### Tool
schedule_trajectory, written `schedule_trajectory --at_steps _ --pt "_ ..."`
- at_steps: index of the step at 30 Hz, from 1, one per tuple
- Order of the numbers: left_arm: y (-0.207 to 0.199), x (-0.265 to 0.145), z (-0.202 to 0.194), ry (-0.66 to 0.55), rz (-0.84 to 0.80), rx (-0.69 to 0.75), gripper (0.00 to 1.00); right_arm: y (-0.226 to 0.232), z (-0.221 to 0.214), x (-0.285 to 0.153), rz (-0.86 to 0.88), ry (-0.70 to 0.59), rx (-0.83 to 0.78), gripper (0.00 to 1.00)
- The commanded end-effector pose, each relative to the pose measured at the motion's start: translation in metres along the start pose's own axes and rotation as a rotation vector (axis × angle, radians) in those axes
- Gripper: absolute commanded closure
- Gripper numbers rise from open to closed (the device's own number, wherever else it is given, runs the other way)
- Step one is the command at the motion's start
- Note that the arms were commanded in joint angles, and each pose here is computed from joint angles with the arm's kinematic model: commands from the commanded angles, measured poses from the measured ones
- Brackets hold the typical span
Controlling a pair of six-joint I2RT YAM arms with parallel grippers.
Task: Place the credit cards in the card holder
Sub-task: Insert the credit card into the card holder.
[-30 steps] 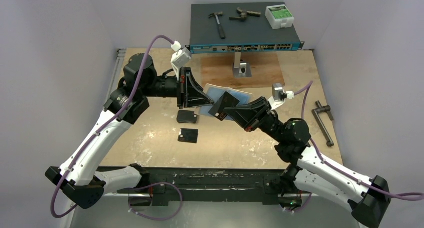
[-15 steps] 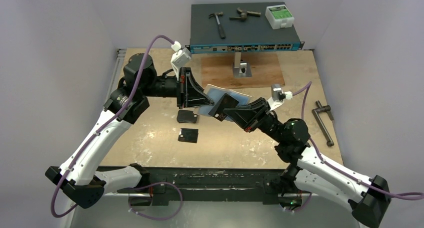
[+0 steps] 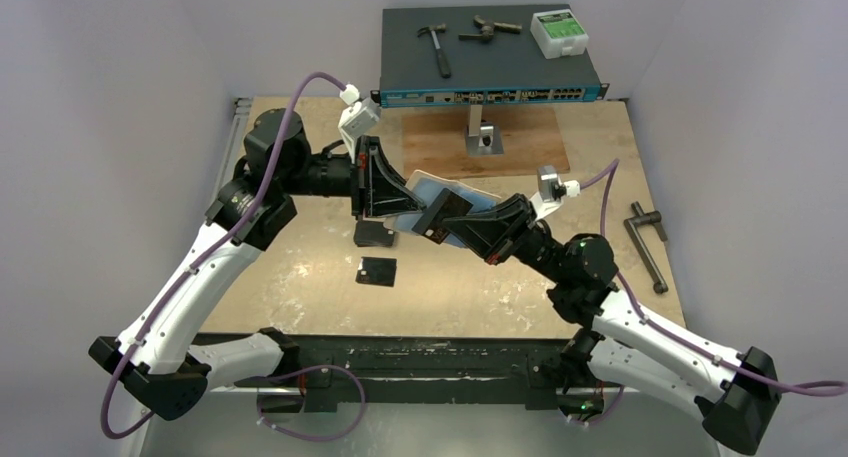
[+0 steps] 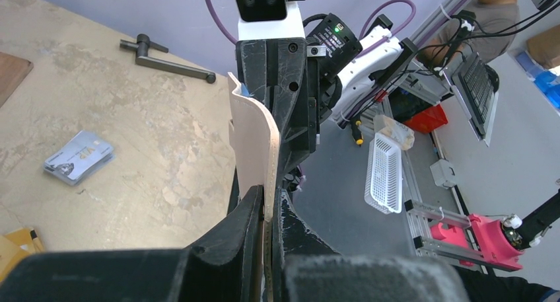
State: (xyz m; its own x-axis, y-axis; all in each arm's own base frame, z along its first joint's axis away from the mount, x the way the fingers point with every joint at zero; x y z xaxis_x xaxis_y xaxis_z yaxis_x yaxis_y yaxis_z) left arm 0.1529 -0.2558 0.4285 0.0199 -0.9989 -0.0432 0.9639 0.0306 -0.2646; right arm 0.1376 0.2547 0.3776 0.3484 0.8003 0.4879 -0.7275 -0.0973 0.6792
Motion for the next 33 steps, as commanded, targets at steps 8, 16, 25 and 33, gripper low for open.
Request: schedule_trajectory --at_steps 8,16,25,33 --pt "-0.014 -0.003 0.011 -0.046 -0.047 0.073 1.00 0.001 0.000 0.016 -0.003 0.026 -0.035 1.00" --pt "-0.013 -0.002 0.008 -0.050 -0.046 0.048 1.00 0.004 0.005 0.025 0.006 0.005 -0.041 1.00" --pt "-0.013 -0.002 0.006 -0.050 -0.044 0.035 1.00 0.001 0.000 0.036 -0.002 0.020 -0.040 1.00" --pt "-0.011 -0.002 0.004 -0.045 -0.031 0.023 0.91 0.002 -0.001 0.038 -0.013 0.025 -0.045 1.00"
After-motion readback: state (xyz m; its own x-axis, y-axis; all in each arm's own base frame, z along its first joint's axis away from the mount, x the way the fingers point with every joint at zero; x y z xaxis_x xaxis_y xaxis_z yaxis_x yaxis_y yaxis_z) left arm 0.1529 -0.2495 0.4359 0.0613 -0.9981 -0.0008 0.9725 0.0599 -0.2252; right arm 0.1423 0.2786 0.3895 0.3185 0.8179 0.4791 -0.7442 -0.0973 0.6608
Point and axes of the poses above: each gripper's point midway between its finger pads, its own x axis out along the fingers, its own y axis along the line the jaws close on, z = x × y, the point moved 3 cm from there along -x, back along the fingers, and after that the axes turned 12 degrees about x, right-handed, at the moved point
